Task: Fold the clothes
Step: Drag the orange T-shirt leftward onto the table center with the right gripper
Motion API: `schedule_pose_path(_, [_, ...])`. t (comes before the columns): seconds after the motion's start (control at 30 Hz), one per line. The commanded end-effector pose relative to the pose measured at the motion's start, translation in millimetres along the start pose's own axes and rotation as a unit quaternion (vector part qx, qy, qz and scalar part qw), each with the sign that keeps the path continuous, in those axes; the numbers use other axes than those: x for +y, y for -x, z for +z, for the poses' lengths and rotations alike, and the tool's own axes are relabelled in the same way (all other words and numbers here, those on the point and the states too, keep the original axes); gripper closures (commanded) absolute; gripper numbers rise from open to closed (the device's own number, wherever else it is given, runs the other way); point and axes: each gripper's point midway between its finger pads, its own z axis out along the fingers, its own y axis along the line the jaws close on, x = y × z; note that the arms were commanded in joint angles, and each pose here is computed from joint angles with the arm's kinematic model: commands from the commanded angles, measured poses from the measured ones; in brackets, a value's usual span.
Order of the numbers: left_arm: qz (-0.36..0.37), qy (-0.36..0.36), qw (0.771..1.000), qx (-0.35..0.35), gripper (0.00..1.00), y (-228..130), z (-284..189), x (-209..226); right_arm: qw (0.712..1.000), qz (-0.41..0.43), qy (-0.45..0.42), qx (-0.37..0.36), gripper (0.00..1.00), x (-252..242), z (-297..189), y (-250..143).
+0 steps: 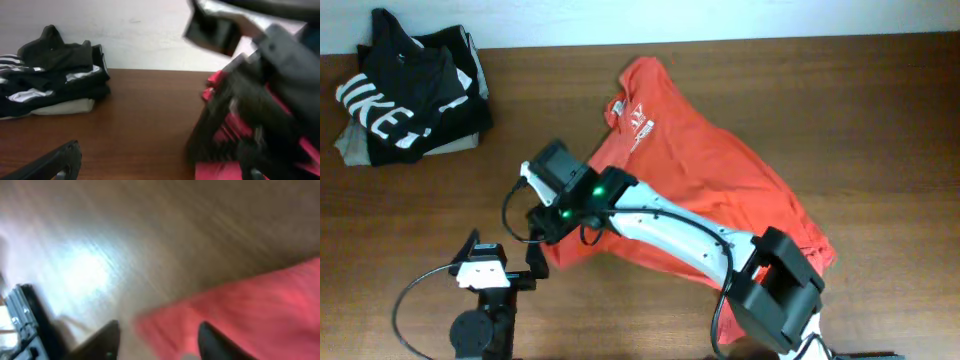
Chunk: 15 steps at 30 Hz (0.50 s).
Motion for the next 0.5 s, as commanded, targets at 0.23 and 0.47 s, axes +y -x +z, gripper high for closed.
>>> schedule_pose_path(0.23, [0.010,-0.018,1.000,0.004,0.01,-2.7,-0.2,-5.9,0.976,0.161,-0.143,-0.044,0.01,-155.5,-150.0,37.5])
schedule_pose_path(0.47, [0.010,-0.018,1.000,0.004,0.01,-2.7,-0.2,-5.9,0.895,0.387,-0.221,0.010,0.01,-310.4,-245.9,-64.0])
